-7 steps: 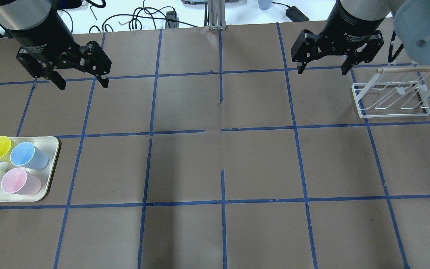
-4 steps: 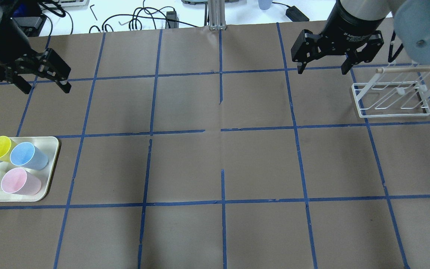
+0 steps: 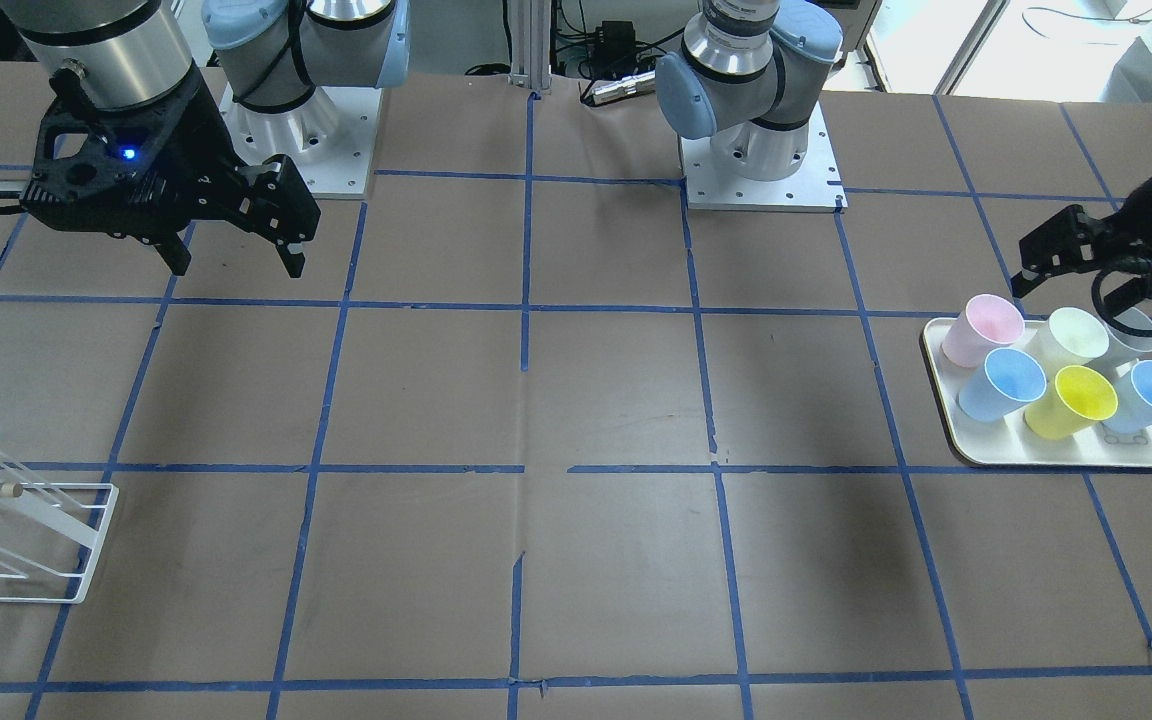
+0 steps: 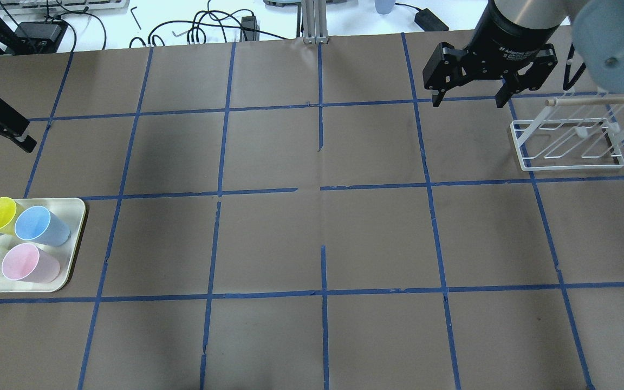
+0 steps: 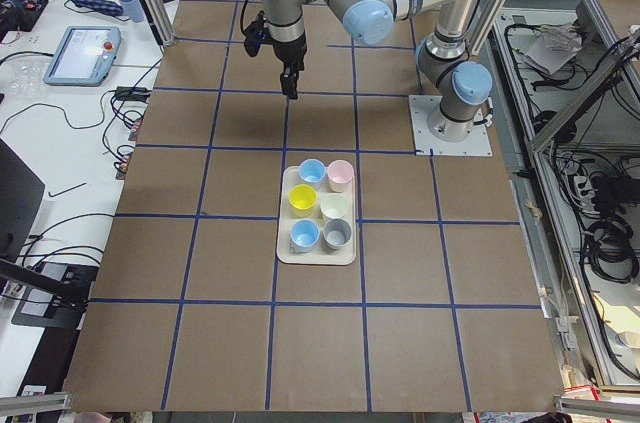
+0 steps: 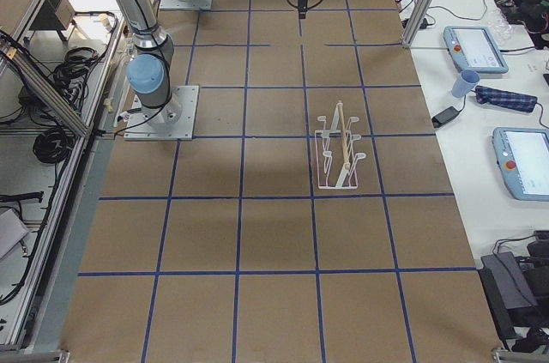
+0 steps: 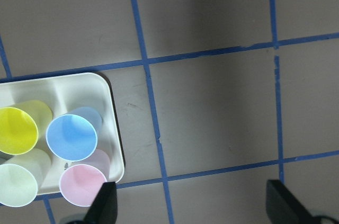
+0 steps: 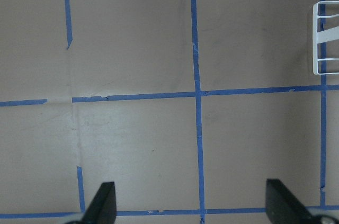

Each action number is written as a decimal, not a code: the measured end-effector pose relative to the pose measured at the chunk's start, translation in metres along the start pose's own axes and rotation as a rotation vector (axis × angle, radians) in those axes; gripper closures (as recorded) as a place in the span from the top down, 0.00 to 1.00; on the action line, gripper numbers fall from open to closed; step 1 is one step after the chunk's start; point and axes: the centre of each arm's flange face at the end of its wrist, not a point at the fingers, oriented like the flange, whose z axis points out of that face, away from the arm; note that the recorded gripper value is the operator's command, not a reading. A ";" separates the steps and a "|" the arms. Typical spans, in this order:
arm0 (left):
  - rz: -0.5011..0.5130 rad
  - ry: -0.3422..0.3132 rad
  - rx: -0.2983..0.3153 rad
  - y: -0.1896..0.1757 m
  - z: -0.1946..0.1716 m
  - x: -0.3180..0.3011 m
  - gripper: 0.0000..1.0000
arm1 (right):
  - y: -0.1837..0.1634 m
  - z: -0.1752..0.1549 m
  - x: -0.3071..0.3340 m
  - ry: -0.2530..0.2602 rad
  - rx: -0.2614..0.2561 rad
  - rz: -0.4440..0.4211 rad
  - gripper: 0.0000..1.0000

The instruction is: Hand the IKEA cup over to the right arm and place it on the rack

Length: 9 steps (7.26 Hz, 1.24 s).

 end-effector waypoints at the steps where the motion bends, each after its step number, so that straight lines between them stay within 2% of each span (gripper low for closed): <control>1: 0.036 -0.004 0.008 0.000 0.014 -0.035 1.00 | 0.000 0.000 0.000 0.000 0.000 0.000 1.00; 5: 0.178 -0.025 0.033 -0.004 0.092 -0.151 1.00 | 0.000 0.001 0.000 0.000 -0.001 0.000 1.00; 9: 0.310 -0.042 0.042 0.008 0.146 -0.198 1.00 | 0.000 0.000 0.000 0.000 0.000 0.000 1.00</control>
